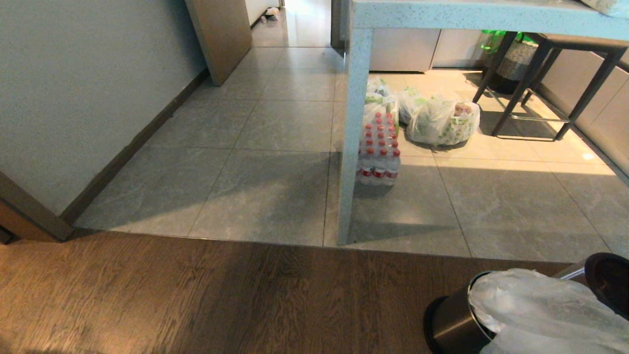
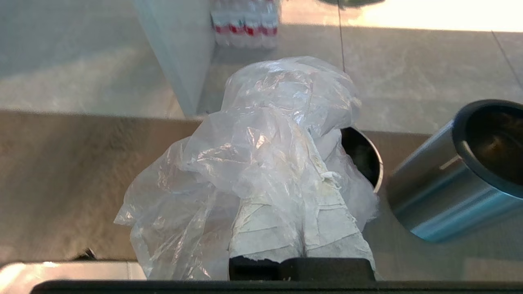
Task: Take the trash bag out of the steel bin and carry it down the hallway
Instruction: Pick up the trash bag, then put the trash bag at the door
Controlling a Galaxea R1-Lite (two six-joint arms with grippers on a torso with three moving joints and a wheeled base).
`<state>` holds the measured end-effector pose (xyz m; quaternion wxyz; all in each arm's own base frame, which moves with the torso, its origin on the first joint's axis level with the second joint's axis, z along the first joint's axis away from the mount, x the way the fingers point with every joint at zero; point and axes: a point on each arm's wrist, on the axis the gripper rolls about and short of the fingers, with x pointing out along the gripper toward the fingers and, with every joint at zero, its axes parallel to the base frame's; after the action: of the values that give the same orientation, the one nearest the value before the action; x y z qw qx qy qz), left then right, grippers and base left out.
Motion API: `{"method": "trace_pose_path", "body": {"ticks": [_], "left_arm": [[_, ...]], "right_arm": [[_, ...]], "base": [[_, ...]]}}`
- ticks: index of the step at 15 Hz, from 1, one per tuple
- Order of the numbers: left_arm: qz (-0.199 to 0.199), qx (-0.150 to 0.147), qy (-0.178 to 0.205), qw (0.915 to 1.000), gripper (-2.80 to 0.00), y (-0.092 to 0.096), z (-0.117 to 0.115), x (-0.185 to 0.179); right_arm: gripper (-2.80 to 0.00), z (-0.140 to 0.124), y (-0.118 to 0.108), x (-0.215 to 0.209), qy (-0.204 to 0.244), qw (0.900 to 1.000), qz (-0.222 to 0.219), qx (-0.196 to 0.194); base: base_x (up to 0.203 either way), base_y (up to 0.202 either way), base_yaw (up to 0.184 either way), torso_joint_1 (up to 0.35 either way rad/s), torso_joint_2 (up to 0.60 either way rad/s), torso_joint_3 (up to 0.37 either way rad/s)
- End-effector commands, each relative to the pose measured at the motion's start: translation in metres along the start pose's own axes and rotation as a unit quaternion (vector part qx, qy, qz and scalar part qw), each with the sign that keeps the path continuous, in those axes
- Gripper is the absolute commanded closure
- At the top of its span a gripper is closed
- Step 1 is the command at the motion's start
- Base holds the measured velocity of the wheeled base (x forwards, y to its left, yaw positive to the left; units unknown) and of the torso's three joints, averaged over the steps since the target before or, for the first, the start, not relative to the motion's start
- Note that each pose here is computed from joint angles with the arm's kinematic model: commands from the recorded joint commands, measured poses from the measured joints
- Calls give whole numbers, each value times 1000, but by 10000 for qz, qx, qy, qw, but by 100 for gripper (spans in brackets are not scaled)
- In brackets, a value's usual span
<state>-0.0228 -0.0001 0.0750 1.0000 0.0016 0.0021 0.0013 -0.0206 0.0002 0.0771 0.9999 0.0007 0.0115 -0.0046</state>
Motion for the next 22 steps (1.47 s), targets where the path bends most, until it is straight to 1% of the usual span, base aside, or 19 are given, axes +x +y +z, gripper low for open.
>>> {"method": "trace_pose_path", "body": {"ticks": [1, 7, 9, 12, 13, 15, 17, 20, 22], "left_arm": [[3, -1, 9, 10000, 0, 0, 0, 0], [3, -1, 9, 10000, 0, 0, 0, 0], [3, -1, 9, 10000, 0, 0, 0, 0], [3, -1, 9, 10000, 0, 0, 0, 0], [3, -1, 9, 10000, 0, 0, 0, 0], [3, -1, 9, 10000, 0, 0, 0, 0], [3, -1, 9, 10000, 0, 0, 0, 0], [3, -1, 9, 10000, 0, 0, 0, 0], [2, 91, 9, 10000, 0, 0, 0, 0]], "right_arm": [[0, -1, 0, -2, -161, 9999, 8, 27], [0, -2, 0, -2, -154, 9998, 0, 151], [0, -1, 0, -2, -161, 9993, -74, 334], [0, -1, 0, -2, -178, 9994, -78, 269], [0, -1, 0, -2, -147, 9997, -52, 174], [0, -1, 0, -2, -163, 9996, -73, 217], [0, -2, 0, -2, -132, 9998, -60, 133], [0, -2, 0, -2, -140, 9997, -71, 174], [0, -1, 0, -2, -140, 9997, -67, 185]], "base": [[0, 0, 0, 0, 0, 0], [0, 0, 0, 0, 0, 0], [0, 0, 0, 0, 0, 0], [0, 0, 0, 0, 0, 0], [0, 0, 0, 0, 0, 0], [0, 0, 0, 0, 0, 0], [0, 0, 0, 0, 0, 0], [0, 0, 0, 0, 0, 0], [0, 0, 0, 0, 0, 0]]}}
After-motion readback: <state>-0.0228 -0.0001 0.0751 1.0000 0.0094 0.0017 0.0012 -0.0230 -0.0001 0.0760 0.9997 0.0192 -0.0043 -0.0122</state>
